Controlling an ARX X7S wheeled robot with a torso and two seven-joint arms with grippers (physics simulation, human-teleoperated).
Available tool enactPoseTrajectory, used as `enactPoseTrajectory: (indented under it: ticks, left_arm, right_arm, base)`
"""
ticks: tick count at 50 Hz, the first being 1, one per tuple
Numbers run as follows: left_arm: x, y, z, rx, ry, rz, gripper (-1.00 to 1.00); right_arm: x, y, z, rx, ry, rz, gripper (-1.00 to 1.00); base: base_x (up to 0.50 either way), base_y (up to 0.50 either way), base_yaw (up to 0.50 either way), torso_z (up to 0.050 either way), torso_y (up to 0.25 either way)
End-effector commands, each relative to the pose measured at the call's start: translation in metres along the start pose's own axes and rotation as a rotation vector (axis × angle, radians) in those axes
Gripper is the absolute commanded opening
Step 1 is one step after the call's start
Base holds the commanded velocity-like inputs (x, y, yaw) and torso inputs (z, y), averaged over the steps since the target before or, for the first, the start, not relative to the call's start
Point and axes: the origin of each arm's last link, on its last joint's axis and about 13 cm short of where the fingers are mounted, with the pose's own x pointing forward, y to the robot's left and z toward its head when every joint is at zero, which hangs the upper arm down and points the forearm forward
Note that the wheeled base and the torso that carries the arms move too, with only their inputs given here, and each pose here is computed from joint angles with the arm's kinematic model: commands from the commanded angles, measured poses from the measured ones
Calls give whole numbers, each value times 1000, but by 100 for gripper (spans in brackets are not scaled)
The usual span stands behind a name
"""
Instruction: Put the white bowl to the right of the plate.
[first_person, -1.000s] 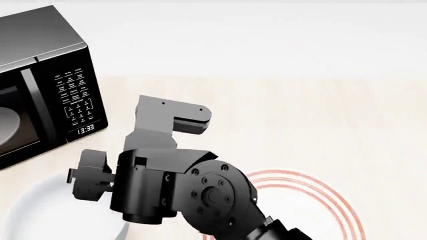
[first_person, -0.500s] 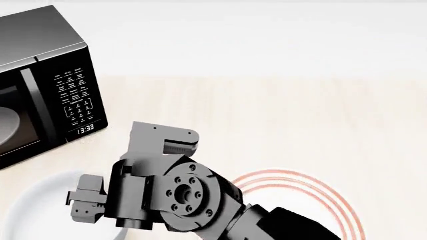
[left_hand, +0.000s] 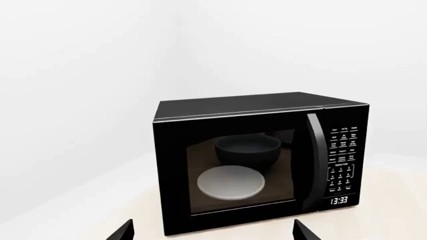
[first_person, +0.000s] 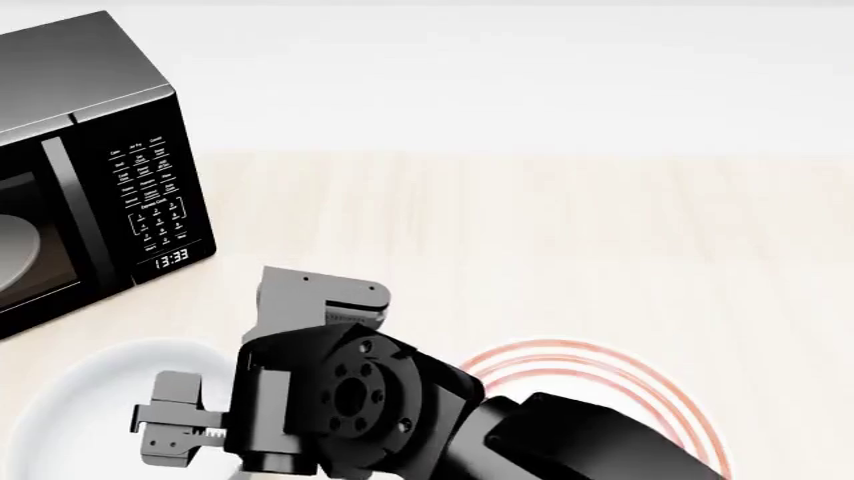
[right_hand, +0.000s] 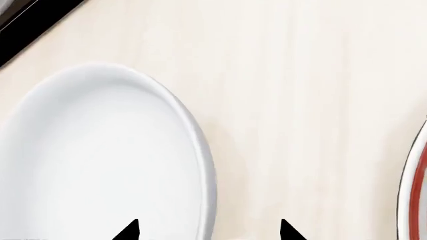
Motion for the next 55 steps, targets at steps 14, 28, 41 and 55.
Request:
enactPoseTrajectory:
  ticks: [14,28,41,55]
  left_arm:
    - [-1,0,1,-1,-5,-3,100]
    - [-2,1,1,-1,-6,-4,100]
    - [-3,1,2,-1,-8,-5,100]
    - [-3,1,2,-1,-10,-5,100]
  right_arm:
    - [14,-12,-10,-20,33,49,100]
    - [13,-11,-11,-40,25,74,100]
    - [16,-12,-14,-46,25,100,100]
    - [24,-17,-21,-52,34,94,100]
  base:
    - [0,0,0,0,0]
    - [0,0,0,0,0]
    - [0,0,0,0,0]
    - [0,0,0,0,0]
